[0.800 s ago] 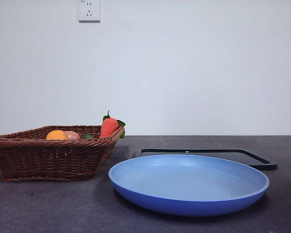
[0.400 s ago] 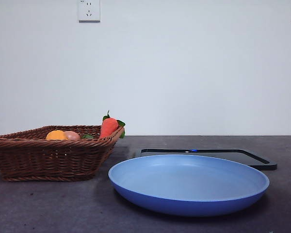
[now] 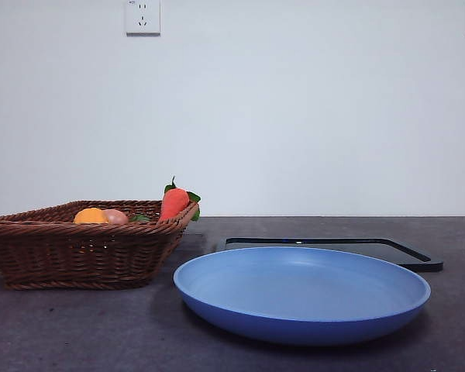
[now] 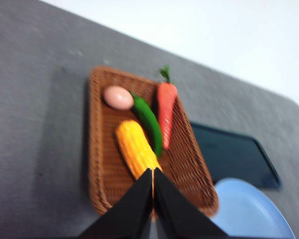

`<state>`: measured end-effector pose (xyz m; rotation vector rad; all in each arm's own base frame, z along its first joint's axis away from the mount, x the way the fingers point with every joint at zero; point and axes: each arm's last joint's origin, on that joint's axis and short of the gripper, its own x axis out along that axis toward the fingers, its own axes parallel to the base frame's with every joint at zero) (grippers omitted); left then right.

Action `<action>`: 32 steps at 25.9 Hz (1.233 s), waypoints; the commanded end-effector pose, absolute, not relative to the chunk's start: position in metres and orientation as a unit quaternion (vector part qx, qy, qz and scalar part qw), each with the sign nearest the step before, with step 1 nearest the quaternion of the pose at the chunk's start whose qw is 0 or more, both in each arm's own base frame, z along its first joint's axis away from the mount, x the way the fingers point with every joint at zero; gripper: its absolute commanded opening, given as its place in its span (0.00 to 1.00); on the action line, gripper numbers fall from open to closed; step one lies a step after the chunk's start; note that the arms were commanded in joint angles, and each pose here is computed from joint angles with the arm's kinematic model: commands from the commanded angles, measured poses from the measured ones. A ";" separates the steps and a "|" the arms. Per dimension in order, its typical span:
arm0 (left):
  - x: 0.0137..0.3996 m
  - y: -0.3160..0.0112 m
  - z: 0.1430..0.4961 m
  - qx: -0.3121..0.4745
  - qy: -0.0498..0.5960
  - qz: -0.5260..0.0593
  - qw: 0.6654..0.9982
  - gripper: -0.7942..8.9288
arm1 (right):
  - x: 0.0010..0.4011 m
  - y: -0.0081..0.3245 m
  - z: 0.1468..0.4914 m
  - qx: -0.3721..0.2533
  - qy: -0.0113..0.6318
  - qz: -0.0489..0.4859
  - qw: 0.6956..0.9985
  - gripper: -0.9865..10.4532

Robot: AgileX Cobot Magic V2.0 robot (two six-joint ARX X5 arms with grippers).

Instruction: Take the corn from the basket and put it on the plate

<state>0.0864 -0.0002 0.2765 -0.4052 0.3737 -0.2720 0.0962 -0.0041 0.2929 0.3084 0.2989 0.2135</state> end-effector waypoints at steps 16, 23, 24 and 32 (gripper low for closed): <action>0.094 -0.010 0.295 -0.132 0.277 -0.232 0.923 0.28 | 0.119 0.011 0.319 0.077 0.289 0.212 0.930 0.25; 0.098 -0.010 0.294 -0.136 0.283 -0.231 0.921 0.49 | 0.126 0.011 0.316 0.084 0.305 0.213 0.924 0.35; 0.098 -0.010 0.294 -0.136 0.282 -0.231 0.921 0.49 | 0.128 0.011 0.315 0.085 0.309 0.213 0.923 0.35; 0.101 -0.009 0.295 -0.143 0.282 -0.229 0.921 0.49 | 0.171 0.027 0.290 0.088 0.391 0.246 0.882 0.35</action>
